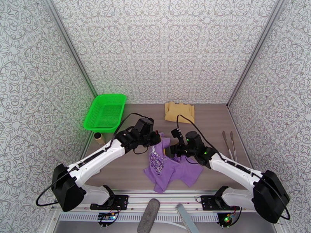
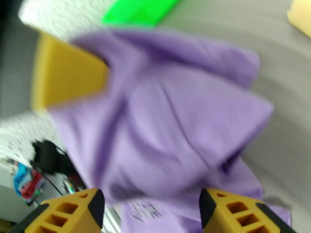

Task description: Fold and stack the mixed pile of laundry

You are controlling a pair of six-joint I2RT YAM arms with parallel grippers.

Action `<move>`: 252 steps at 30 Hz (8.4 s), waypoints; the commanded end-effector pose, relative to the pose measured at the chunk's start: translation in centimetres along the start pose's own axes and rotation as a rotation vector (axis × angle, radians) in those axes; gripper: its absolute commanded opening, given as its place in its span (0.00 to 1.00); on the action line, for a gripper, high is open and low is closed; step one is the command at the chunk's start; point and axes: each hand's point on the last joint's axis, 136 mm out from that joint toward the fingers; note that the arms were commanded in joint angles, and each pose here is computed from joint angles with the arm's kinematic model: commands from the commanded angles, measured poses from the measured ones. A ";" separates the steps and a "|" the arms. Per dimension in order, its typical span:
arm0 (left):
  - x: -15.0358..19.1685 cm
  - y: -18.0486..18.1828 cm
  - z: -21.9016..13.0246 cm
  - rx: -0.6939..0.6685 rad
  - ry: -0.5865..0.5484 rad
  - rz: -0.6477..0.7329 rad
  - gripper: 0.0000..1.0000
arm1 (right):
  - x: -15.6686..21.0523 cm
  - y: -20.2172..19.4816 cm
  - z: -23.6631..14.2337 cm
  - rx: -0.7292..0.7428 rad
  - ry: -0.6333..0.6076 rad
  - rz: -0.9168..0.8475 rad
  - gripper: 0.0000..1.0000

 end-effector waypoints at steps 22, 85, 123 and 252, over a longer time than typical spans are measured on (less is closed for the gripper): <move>-0.2 0.1 -3.3 0.032 -0.069 0.006 0.31 | -3.8 1.6 -1.4 0.013 -0.153 0.174 0.00; -10.9 6.2 -5.9 -0.080 -0.197 0.142 0.00 | -18.6 2.0 -23.5 0.730 -0.287 -0.362 0.00; -5.1 10.9 7.5 -0.317 0.208 0.060 0.64 | 2.9 -11.6 -9.7 0.420 0.090 0.219 0.00; 8.0 21.1 -6.7 -0.504 -0.225 -0.196 0.86 | 5.8 -10.5 -10.4 0.479 0.198 0.297 0.58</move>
Point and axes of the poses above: each hand's point on the last joint's axis, 136 mm out from that joint toward the fingers, its own z axis out along the fingers, its own y axis along the line the jaws close on, x = y × z, and after that the axes turned 8 degrees about z, right-handed
